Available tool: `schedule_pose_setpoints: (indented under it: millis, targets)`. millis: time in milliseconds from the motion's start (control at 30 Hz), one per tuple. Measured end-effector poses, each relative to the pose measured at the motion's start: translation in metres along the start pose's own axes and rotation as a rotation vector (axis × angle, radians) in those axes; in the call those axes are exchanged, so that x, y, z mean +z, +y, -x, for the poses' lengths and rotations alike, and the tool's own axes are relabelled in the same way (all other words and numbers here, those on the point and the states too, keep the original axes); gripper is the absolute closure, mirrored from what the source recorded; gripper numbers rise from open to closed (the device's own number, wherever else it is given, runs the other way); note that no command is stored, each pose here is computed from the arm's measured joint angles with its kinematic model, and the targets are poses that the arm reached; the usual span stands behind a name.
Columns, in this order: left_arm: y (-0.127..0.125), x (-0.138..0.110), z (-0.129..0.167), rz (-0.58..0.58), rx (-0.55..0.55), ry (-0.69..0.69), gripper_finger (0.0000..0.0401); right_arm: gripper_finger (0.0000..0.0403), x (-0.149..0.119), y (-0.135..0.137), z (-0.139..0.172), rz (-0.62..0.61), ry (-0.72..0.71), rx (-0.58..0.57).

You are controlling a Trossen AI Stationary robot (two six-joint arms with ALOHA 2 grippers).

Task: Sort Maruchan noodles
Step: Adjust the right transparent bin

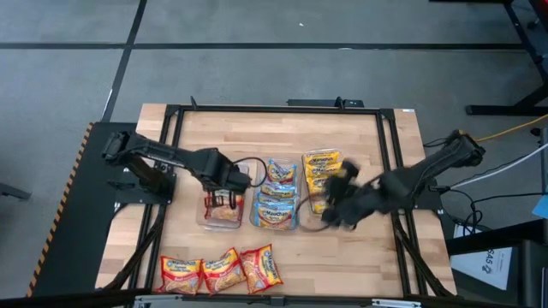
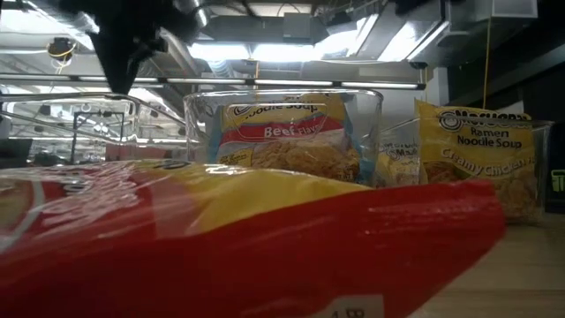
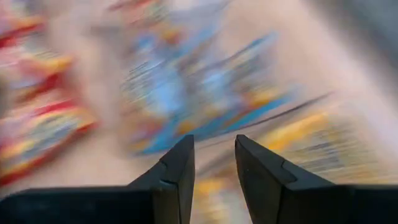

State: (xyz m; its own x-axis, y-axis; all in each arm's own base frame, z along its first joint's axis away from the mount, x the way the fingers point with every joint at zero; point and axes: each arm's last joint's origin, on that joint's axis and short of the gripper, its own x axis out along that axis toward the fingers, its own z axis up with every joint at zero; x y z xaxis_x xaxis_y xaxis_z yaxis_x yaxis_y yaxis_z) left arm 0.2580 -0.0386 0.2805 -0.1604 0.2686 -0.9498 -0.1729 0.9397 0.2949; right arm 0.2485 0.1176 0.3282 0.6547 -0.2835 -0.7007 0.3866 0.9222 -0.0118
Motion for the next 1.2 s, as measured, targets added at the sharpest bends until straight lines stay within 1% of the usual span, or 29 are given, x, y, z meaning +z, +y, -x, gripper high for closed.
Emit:
schedule_pose_setpoints:
  millis: [100,133,200,300,400,467,533,600,700,800,833,900,967,1033,1100,1200]
  targets:
    - [0.01,-0.006,0.004,-0.004,0.014,-0.034,0.0347,0.0288,0.027,-0.032,0.036,0.083,-0.125,-0.219]
    - [0.015,-0.009,0.008,0.001,0.013,-0.063,0.0346,0.0288,0.034,-0.042,0.046,0.093,-0.165,-0.287]
    - [0.026,-0.016,0.012,0.004,0.017,-0.125,0.0346,0.0288,0.042,-0.065,0.064,0.069,-0.229,-0.387]
    - [0.04,-0.027,0.005,-0.006,0.012,-0.198,0.0346,0.0288,0.038,-0.101,0.081,-0.015,-0.251,-0.463]
    - [0.055,-0.038,-0.008,0.012,-0.093,-0.309,0.0346,0.0288,0.022,-0.131,0.083,-0.172,-0.261,-0.494]
    - [0.064,-0.042,-0.021,0.036,-0.174,-0.402,0.0346,0.0288,0.005,-0.146,0.08,-0.258,-0.269,-0.497]
    - [0.072,-0.044,-0.032,0.081,-0.241,-0.478,0.0346,0.0288,-0.008,-0.153,0.073,-0.359,-0.306,-0.447]
    - [0.076,-0.045,-0.039,0.143,-0.305,-0.53,0.0346,0.0288,-0.02,-0.155,0.061,-0.423,-0.333,-0.346]
    - [0.077,-0.043,-0.047,0.202,-0.374,-0.559,0.0346,0.0288,-0.031,-0.15,0.039,-0.443,-0.384,-0.158]
    - [0.076,-0.041,-0.047,0.194,-0.38,-0.573,0.0346,0.0288,-0.04,-0.143,0.013,-0.4,-0.381,0.008]
    - [0.075,-0.04,-0.047,0.194,-0.375,-0.577,0.0346,0.0288,-0.043,-0.141,0.003,-0.374,-0.355,0.048]
    - [0.075,-0.038,-0.046,0.197,-0.36,-0.589,0.0346,0.0288,-0.054,-0.137,-0.015,-0.305,-0.235,0.127]
    - [0.076,-0.039,-0.046,0.202,-0.347,-0.589,0.0346,0.0288,-0.061,-0.133,-0.029,-0.275,-0.121,0.192]
    - [0.076,-0.039,-0.047,0.208,-0.329,-0.589,0.0346,0.0288,-0.067,-0.128,-0.038,-0.252,-0.023,0.233]
    - [0.077,-0.039,-0.047,0.214,-0.31,-0.59,0.0346,0.0288,-0.071,-0.126,-0.046,-0.236,0.052,0.236]
    - [0.077,-0.039,-0.047,0.216,-0.301,-0.59,0.0346,0.0288,-0.077,-0.126,-0.054,-0.219,0.123,0.185]
